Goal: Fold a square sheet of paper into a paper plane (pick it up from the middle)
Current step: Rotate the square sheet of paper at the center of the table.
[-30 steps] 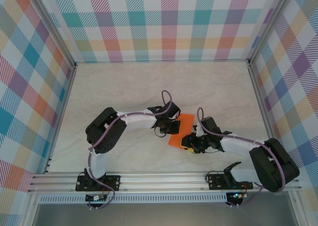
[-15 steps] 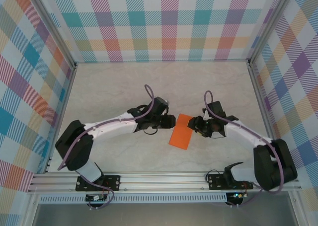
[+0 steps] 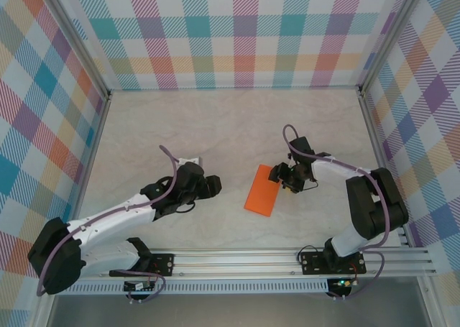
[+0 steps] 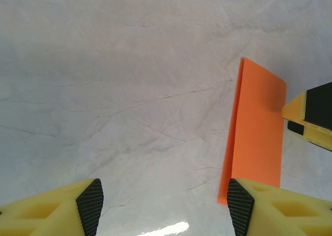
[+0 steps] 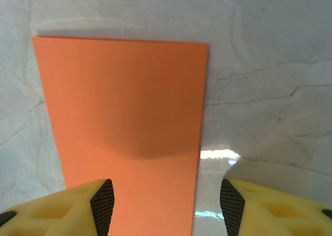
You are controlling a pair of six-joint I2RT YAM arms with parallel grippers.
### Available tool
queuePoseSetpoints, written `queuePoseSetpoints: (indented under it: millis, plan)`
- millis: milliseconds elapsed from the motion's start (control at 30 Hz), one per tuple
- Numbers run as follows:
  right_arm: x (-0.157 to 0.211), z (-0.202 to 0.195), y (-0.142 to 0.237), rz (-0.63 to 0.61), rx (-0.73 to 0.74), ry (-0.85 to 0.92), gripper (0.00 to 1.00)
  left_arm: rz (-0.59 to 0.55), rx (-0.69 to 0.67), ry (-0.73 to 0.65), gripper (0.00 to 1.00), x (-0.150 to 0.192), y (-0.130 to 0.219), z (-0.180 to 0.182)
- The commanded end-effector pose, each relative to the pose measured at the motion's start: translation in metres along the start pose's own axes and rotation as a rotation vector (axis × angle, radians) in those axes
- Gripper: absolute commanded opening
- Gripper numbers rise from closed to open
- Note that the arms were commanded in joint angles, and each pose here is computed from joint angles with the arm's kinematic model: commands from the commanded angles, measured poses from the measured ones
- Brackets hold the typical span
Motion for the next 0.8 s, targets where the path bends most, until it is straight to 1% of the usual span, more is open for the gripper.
queuePoseSetpoints:
  millis: [0, 200, 267, 467, 533, 767]
  plan:
    - [-0.007, 0.011, -0.004, 0.003, -0.006, 0.04, 0.59, -0.058, -0.017, 0.043, 0.68, -0.003, 0.005, 0.008]
    - [-0.007, 0.024, -0.014, 0.029, -0.022, 0.08, 0.58, -0.064, -0.02, 0.038, 0.69, -0.004, 0.009, 0.008]
    - [-0.005, 0.03, -0.015, 0.038, -0.028, 0.098, 0.55, -0.057, -0.024, 0.031, 0.69, -0.004, 0.008, 0.008]
    - [-0.006, 0.044, -0.013, 0.033, 0.015, 0.135, 0.45, -0.043, -0.022, 0.031, 0.7, -0.001, 0.006, 0.009]
    - [-0.005, 0.048, -0.015, 0.036, 0.032, 0.153, 0.46, -0.038, -0.022, 0.031, 0.7, -0.001, 0.005, 0.009]
    - [-0.002, 0.062, -0.015, 0.056, 0.018, 0.234, 0.48, -0.022, -0.011, 0.026, 0.7, -0.002, 0.002, 0.007]
Point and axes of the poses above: each hand's point on the last joint's axis, 136 mm out from that joint toward the fingers, its own y axis back along the fingers, its own z axis along the line the jaws close on, x = y × z, the point moved 9 cm from there along y, back along the fingers, and after that the axes turned 8 degrees about -y, right-handed, at the moved point
